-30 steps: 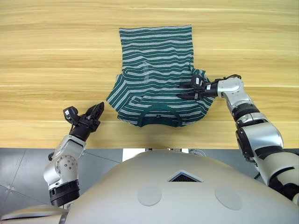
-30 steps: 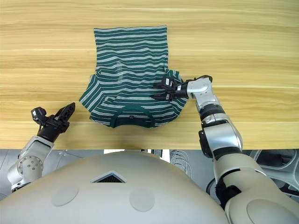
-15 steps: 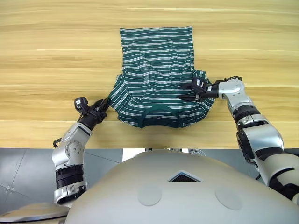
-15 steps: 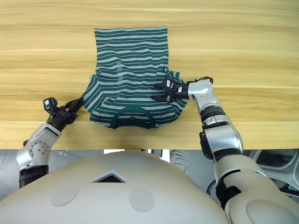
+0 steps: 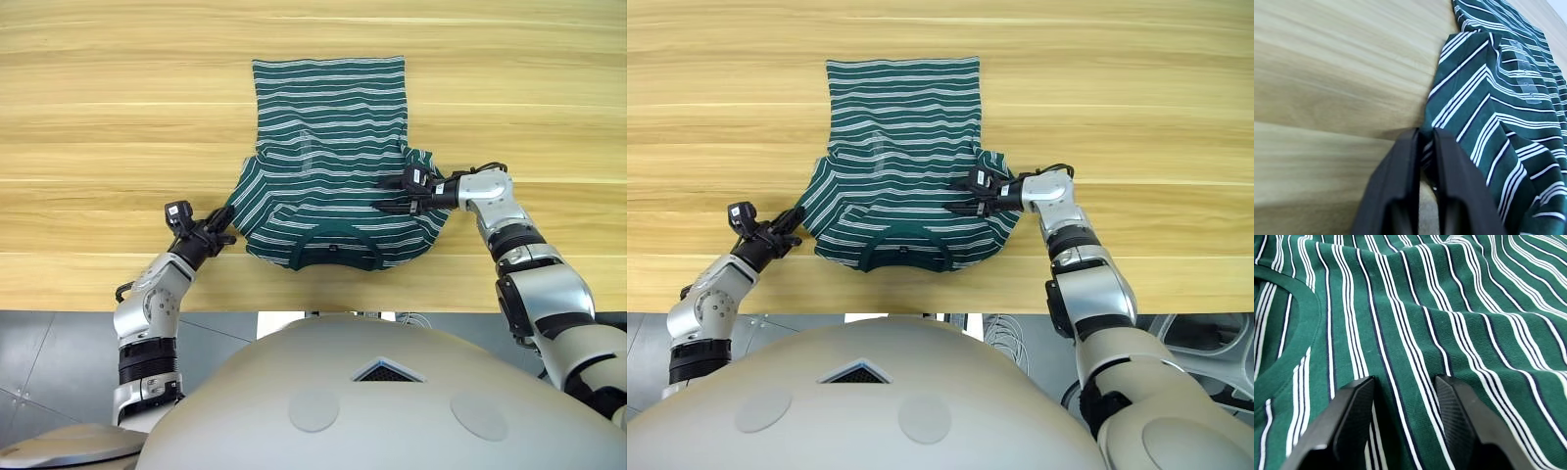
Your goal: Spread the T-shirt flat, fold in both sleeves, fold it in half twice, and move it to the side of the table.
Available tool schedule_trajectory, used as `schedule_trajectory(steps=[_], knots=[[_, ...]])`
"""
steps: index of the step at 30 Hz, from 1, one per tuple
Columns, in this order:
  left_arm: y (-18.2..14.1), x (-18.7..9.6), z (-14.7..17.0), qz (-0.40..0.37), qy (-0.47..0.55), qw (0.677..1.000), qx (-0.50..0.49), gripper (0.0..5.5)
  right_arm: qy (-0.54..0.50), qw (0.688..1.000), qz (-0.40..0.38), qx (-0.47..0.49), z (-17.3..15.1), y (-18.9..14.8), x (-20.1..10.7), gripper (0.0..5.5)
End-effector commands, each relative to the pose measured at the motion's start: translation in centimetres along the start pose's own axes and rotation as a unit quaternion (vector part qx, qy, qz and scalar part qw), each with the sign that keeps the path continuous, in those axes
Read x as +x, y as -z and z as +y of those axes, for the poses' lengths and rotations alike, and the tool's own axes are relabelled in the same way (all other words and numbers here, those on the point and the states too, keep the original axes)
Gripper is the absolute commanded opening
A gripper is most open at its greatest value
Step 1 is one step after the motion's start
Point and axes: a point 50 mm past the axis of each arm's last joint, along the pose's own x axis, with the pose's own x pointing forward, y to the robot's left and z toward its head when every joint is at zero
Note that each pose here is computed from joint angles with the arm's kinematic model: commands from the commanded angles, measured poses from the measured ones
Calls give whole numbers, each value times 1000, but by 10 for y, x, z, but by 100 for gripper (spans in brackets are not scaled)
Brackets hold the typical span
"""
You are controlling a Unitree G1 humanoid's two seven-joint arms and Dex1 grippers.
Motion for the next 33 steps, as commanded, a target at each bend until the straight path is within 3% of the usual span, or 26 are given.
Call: schedule_trajectory(steps=[1,12,20,25,33], knots=[[16,-3,9,44,-33,999,3,5,-9,1000,17,11,3,7,-3,228],[-16,-11,6,-46,-34,998,27,5,-7,1000,8,9,2,4,-1,228],[-24,-16,8,-59,-44,997,34,5,-1,1000,6,5,-1,2,-3,228],[-39,-10,-23,-78,13,996,51,5,-2,1000,5,3,-2,1,-2,228],[-32,16,-74,-14,111,989,99,5,-5,1000,3,-1,-1,-1,2,228]])
